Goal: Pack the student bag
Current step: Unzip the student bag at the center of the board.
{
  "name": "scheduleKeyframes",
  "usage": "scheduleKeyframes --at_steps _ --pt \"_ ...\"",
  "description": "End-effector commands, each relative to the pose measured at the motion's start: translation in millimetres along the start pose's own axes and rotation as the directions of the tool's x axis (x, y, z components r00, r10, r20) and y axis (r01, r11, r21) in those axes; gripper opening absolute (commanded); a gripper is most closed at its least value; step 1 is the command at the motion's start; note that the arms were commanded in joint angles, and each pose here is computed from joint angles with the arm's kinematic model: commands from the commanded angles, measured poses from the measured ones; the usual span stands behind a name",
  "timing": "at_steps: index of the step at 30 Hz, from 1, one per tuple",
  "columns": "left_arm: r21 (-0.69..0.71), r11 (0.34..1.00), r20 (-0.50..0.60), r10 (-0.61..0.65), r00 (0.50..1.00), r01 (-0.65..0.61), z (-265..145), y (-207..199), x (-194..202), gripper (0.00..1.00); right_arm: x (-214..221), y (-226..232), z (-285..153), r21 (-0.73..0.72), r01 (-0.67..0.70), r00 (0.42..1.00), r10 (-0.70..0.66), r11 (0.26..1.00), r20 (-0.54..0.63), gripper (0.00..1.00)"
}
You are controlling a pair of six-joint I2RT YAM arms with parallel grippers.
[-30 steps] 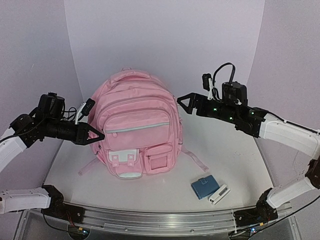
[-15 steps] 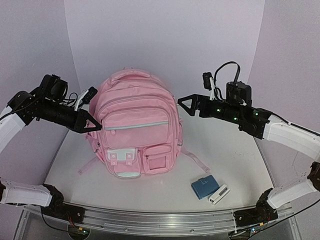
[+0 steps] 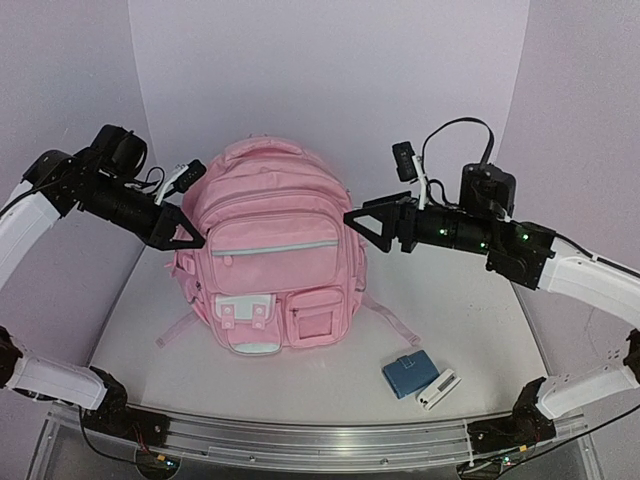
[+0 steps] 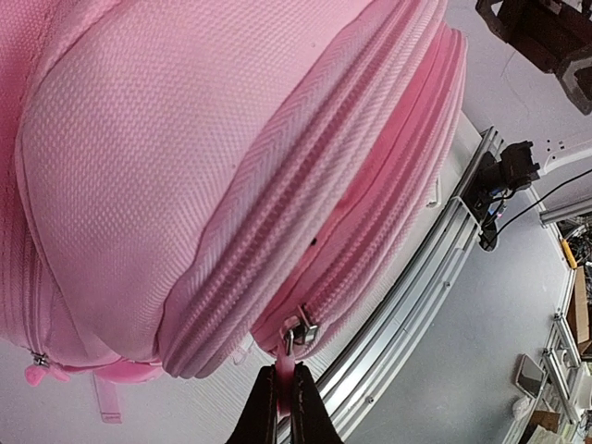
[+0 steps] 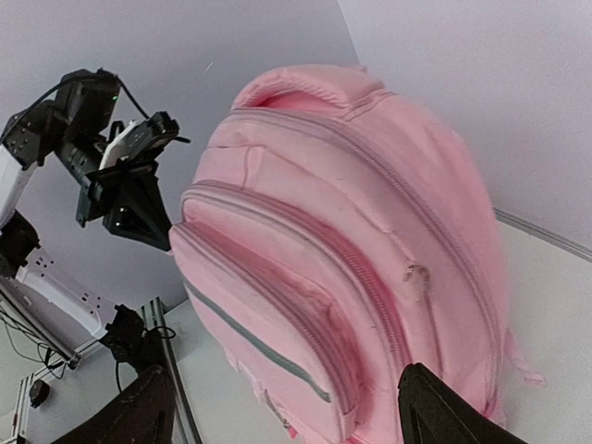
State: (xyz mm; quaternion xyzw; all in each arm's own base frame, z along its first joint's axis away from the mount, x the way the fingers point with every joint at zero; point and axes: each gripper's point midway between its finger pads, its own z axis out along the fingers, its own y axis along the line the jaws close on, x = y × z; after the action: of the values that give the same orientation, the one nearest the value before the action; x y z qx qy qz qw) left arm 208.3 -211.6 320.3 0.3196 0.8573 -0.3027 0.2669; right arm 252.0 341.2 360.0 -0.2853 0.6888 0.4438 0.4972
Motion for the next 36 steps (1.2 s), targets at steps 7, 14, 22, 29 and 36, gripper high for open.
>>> scheduleKeyframes --at_steps 7,14,22,29,36 --pt "-0.006 0.983 0.199 0.179 0.964 -0.181 -36.1 -22.2 -53.2 0.0 24.3 -8.1 35.4 0.0 0.027 0.998 -0.027 1.0 -0.055 0.66" --pt "-0.007 0.982 0.185 0.186 0.965 -0.188 -34.2 -21.0 -51.8 0.0 40.3 -10.1 51.2 -0.005 0.032 0.995 -0.032 0.999 -0.093 0.53" --pt "-0.031 0.977 0.187 0.215 0.959 -0.212 -35.4 -18.3 -58.4 0.0 46.8 -6.1 64.0 -0.021 0.066 0.992 -0.068 0.998 -0.106 0.1" --pt "-0.058 0.963 0.235 0.271 0.934 -0.265 -33.7 -16.3 -89.7 0.0 52.8 0.6 68.4 -0.053 0.09 0.988 -0.096 0.995 -0.12 0.0" --pt "-0.008 0.944 0.26 0.322 0.91 -0.331 -16.3 -27.1 -121.1 0.0 57.6 3.8 70.5 -0.069 0.097 0.986 -0.105 0.993 -0.131 0.0"
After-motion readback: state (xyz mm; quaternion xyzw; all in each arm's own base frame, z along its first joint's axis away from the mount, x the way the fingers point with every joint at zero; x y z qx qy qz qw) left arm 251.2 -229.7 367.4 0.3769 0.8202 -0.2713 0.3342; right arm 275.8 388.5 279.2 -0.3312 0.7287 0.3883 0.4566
